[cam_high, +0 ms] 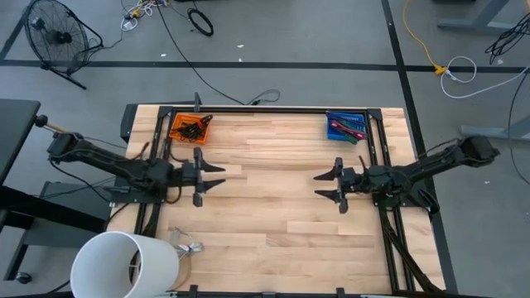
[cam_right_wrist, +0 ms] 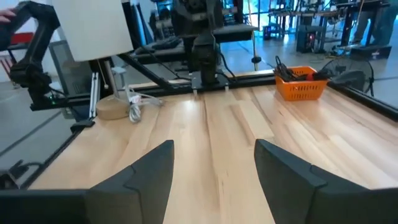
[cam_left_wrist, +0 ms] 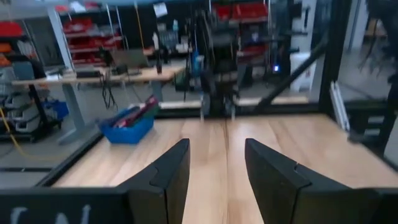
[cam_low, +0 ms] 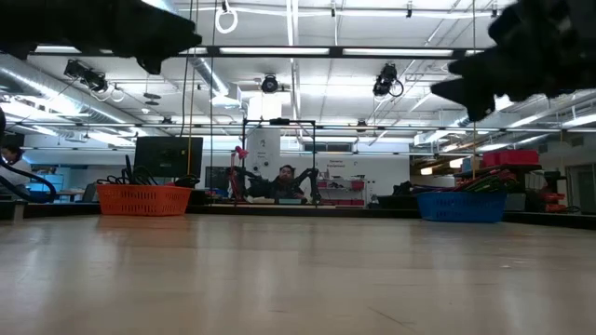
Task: Pick & Place USB Port
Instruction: Return to Home Position
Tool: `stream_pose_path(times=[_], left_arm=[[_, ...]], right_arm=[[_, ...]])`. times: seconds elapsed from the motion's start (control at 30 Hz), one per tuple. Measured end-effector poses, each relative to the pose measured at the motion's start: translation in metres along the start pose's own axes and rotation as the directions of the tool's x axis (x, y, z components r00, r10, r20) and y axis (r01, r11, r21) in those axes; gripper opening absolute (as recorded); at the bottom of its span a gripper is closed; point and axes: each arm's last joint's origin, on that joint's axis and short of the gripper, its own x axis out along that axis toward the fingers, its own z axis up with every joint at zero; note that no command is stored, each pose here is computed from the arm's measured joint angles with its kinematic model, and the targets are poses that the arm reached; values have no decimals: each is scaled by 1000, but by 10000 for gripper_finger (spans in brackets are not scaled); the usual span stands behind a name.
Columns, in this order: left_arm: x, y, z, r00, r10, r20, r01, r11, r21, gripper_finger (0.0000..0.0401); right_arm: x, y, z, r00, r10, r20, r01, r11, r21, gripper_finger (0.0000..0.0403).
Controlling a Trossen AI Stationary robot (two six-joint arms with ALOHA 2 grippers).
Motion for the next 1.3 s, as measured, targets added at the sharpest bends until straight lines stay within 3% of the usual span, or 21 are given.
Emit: stream_pose_path(times=[0.13,0.23,0.37,0.5,0.67,0.87,0.97,1.13,1.3], left_arm=[[-7,3,9,998,5,63,-4,1000,-24,158],[-12,5,14,995,8,95,-4,999,-36,158],[-17,8,20,991,12,135,-5,999,-52,158],[-25,10,11,983,19,183,-6,998,-70,158],[-41,14,-27,982,19,186,-6,997,-72,158],[-49,16,-54,999,6,-34,-6,1000,13,158],[-53,17,-58,997,3,-80,-1,1000,30,158],[-60,20,-55,999,6,-37,-5,1000,13,158],[-67,25,-43,994,22,104,-18,999,-39,158]], right_arm=[[-19,-8,-27,1000,-4,-15,4,1000,-3,223],[-23,-10,-36,991,-23,-133,19,999,-32,223],[-30,-12,-42,978,-34,-207,24,998,-49,223],[-38,-14,-38,982,-32,-188,24,999,-45,223],[-46,-19,-25,997,-53,-64,52,999,-12,223],[-59,-29,-8,983,-121,135,117,992,37,223],[-67,-32,0,960,-146,238,135,989,61,223],[-71,-33,12,921,-166,352,145,986,85,223],[-72,-33,14,912,-166,375,142,986,91,223]])
